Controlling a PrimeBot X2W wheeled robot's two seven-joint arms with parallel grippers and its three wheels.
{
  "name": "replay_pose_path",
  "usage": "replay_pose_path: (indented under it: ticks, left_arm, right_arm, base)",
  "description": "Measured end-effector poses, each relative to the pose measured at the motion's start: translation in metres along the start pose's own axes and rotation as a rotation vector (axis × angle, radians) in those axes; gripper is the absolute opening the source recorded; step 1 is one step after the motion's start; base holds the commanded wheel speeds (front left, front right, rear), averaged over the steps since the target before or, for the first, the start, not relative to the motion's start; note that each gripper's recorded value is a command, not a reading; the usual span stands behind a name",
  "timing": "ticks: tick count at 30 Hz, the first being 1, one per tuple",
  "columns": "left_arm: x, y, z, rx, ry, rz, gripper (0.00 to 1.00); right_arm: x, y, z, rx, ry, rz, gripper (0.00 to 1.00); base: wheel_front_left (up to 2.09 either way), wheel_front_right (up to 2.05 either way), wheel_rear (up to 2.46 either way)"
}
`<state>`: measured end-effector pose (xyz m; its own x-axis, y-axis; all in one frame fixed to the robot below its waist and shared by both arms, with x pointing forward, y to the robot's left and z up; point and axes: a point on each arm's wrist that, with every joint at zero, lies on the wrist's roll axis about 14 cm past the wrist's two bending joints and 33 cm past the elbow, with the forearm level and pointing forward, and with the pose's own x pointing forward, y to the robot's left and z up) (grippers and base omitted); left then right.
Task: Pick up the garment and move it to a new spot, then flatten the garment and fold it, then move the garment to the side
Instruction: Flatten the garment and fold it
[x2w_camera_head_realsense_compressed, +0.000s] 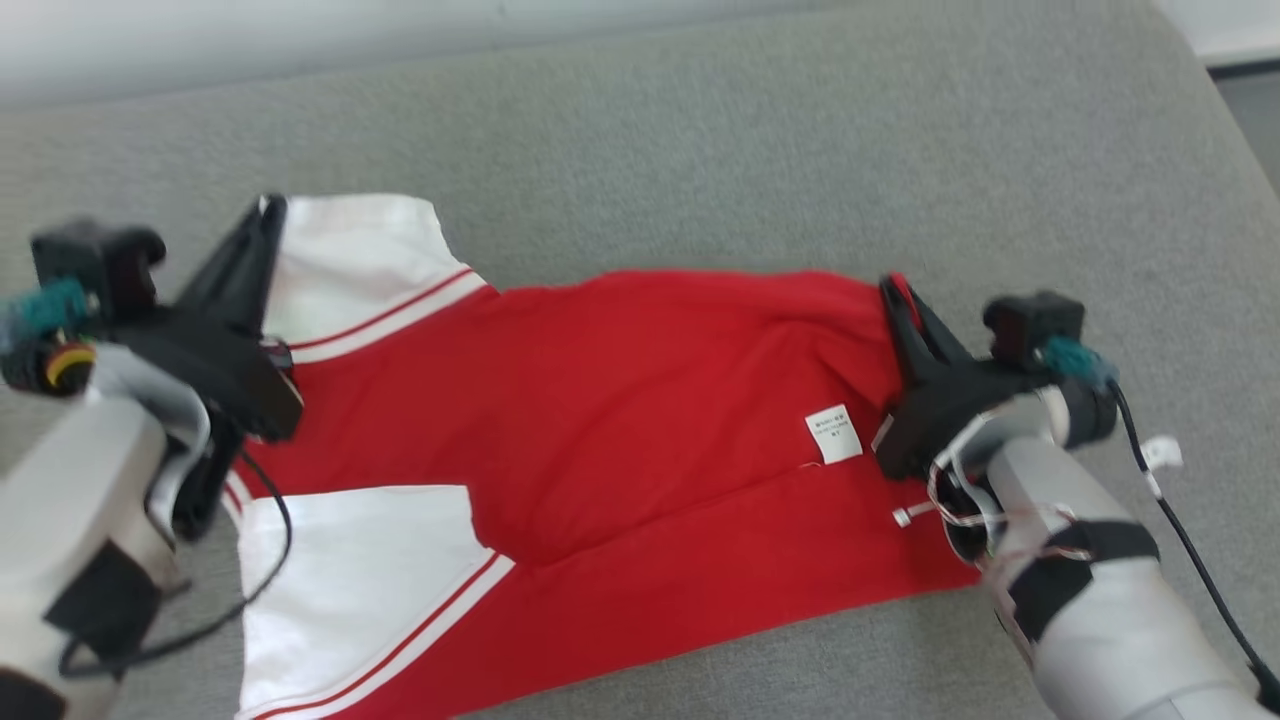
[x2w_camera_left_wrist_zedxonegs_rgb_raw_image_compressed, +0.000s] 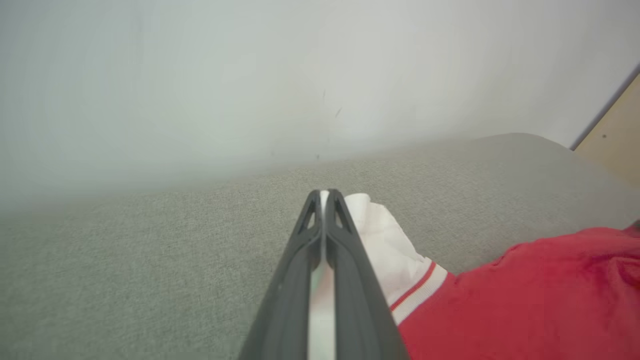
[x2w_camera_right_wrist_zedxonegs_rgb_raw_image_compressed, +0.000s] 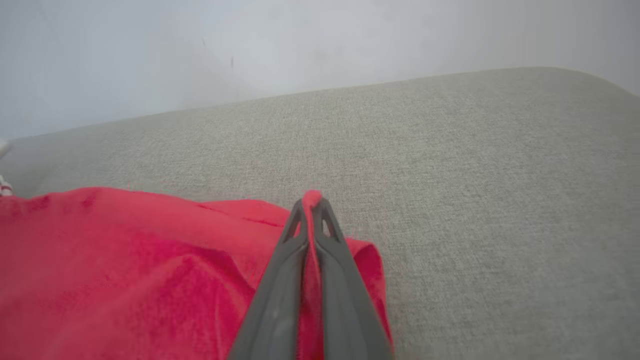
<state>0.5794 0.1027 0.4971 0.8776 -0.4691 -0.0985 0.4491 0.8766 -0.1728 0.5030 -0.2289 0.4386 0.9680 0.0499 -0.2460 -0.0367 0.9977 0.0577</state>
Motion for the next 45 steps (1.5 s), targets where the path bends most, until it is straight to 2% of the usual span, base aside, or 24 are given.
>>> replay_pose_path:
  ticks: [10, 20, 28, 29, 30, 31, 37, 41, 45]
  left_arm:
    - [-0.077, -0.024, 0.011, -0.108, -0.113, 0.043, 0.0]
    - [-0.146, -0.049, -0.005, -0.186, -0.145, 0.107, 0.0]
    - [-0.175, -0.057, -0.045, -0.264, -0.083, 0.172, 0.0]
    - [-0.179, -0.054, -0.056, -0.253, -0.055, 0.196, 0.0]
    - [-0.181, -0.052, -0.058, -0.233, -0.05, 0.204, 0.85]
    - [-0.181, -0.049, -0.057, -0.226, -0.057, 0.216, 1.0]
    - [-0.182, -0.044, -0.049, -0.194, -0.104, 0.253, 1.0]
    - [-0.186, -0.036, -0.029, -0.107, -0.17, 0.282, 1.0]
    - [-0.197, -0.029, -0.015, -0.058, -0.23, 0.336, 1.0]
  right_arm:
    - [-0.042, -0.004, 0.007, 0.088, -0.089, -0.003, 0.0]
    - [-0.073, 0.001, 0.005, 0.169, -0.145, 0.003, 0.0]
    - [-0.084, -0.003, -0.008, 0.193, -0.126, -0.016, 0.0]
    - [-0.086, -0.004, -0.014, 0.197, -0.109, -0.023, 0.03]
    - [-0.087, -0.004, -0.017, 0.197, -0.103, -0.024, 1.0]
    - [-0.088, -0.003, -0.017, 0.199, -0.102, -0.023, 1.0]
    - [-0.09, 0.0, -0.003, 0.207, -0.145, -0.01, 1.0]
    - [-0.093, -0.002, 0.003, 0.202, -0.163, -0.007, 1.0]
    - [-0.094, -0.008, -0.007, 0.181, -0.11, -0.022, 1.0]
  base:
    - [0.0, 0.0, 0.0]
    - [0.0, 0.0, 0.0]
    - [0.0, 0.0, 0.0]
    - [0.0, 0.0, 0.0]
    - [0.0, 0.0, 0.0]
    - [0.0, 0.0, 0.0]
    - [0.0, 0.0, 0.0]
    - [0.0, 0.0, 0.0]
    - [0.0, 0.0, 0.0]
